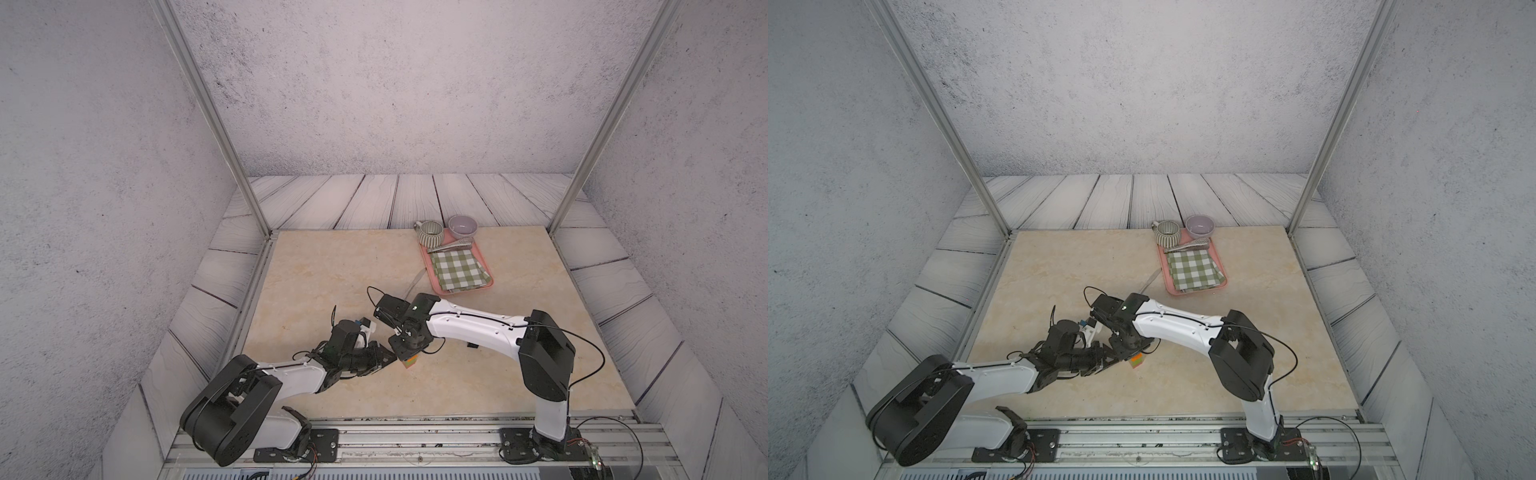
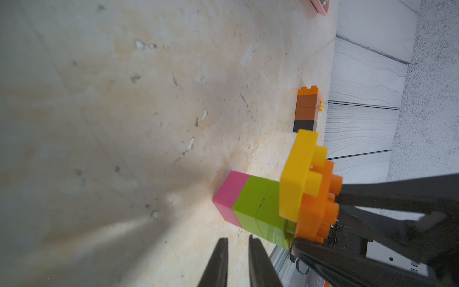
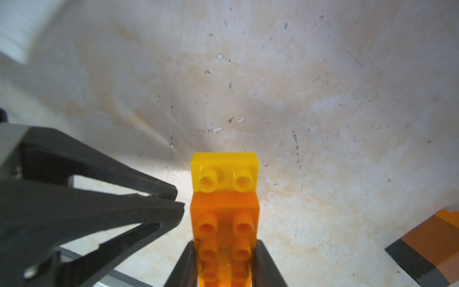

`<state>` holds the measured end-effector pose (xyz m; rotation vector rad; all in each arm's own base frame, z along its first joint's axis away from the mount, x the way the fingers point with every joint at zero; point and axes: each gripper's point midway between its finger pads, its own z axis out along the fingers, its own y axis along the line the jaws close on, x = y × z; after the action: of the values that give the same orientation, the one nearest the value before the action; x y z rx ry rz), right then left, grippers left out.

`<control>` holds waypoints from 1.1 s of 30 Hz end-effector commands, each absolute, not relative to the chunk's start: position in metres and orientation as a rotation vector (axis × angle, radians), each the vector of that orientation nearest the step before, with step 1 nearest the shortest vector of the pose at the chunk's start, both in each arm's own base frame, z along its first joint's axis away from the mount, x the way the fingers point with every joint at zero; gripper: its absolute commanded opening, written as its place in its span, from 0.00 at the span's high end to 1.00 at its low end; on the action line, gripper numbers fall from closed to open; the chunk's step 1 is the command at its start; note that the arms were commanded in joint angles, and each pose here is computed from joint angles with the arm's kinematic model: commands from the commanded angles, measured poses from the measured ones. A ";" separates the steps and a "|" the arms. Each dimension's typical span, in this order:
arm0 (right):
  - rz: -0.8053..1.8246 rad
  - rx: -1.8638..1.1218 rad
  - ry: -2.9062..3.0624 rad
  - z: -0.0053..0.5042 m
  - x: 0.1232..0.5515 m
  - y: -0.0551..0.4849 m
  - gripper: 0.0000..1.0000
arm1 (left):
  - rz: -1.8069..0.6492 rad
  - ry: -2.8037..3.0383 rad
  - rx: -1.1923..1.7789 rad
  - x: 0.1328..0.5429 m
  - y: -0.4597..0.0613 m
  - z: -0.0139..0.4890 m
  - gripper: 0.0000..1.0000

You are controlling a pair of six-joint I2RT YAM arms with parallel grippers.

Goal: Assemble the letter r with lego
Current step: Assemble the lego brick with the lego brick, then place the lego brick at the center of the board.

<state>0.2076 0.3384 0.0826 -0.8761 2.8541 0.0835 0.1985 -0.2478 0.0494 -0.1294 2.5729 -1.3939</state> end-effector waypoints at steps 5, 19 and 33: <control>0.014 -0.863 2.889 0.067 0.209 0.335 1.00 | -1.375 2.593 -0.116 0.195 -0.247 0.043 0.81; -0.067 -0.767 2.937 0.039 0.201 0.312 1.00 | -1.372 2.588 -0.114 0.194 -0.247 0.045 0.81; -0.187 -0.740 2.903 -0.002 0.170 0.279 1.00 | -1.349 2.566 -0.125 0.195 -0.243 0.050 0.81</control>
<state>0.2038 0.3354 0.0674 -0.7074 2.7418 0.1212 0.1980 -0.2461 0.0498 -0.1330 2.5716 -1.3737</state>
